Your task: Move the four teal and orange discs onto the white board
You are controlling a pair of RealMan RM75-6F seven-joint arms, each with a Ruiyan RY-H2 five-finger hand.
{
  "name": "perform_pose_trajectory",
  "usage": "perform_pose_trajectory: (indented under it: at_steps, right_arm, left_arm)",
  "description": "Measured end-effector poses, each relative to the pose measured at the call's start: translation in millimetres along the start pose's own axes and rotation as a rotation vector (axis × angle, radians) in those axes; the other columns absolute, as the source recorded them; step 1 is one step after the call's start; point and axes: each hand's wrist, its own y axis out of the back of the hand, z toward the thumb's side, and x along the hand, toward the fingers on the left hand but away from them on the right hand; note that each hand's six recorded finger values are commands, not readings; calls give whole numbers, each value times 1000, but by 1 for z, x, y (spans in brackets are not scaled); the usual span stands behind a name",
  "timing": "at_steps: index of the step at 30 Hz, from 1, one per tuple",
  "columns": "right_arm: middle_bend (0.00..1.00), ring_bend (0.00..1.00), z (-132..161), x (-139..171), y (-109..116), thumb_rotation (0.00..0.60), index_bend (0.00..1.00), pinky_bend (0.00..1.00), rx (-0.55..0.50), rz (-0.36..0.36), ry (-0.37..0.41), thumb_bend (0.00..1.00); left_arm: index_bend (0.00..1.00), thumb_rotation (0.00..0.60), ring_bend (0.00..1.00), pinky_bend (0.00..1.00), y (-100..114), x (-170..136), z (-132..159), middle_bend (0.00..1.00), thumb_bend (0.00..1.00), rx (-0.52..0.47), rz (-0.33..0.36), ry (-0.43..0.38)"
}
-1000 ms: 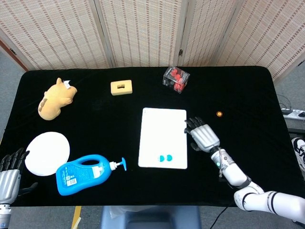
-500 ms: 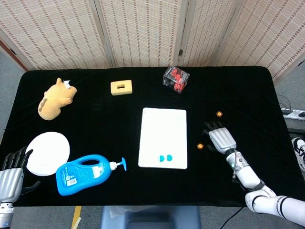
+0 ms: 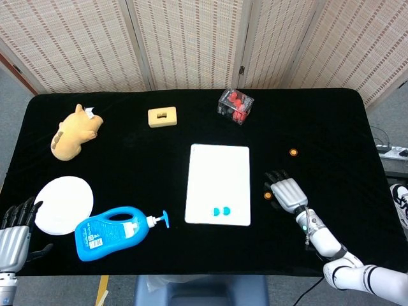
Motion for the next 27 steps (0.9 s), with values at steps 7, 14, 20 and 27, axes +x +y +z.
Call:
perform_pose_trajectory:
  at_steps: [7, 14, 20, 27]
  right_arm:
    - [106, 30, -2, -5, -3, 600, 394, 0, 8, 9, -9, 429]
    - [120, 25, -1, -10, -5, 600, 462, 0, 12, 13, -13, 433]
    - [126, 26, 1, -12, -5, 600, 484, 0, 10, 13, -14, 435]
    - [137, 32, 5, -8, 8, 600, 493, 0, -13, -23, 5, 436]
  left_arm:
    - [115, 600, 75, 0, -1, 0, -2, 41, 165, -2, -3, 3]
    - [115, 600, 75, 0, -2, 0, -3, 41, 164, -2, -3, 5]
    - [115, 600, 75, 0, -2, -1, -4, 41, 164, -2, -5, 8]
    - [112, 600, 75, 0, -2, -1, -4, 41, 164, -1, -5, 9]
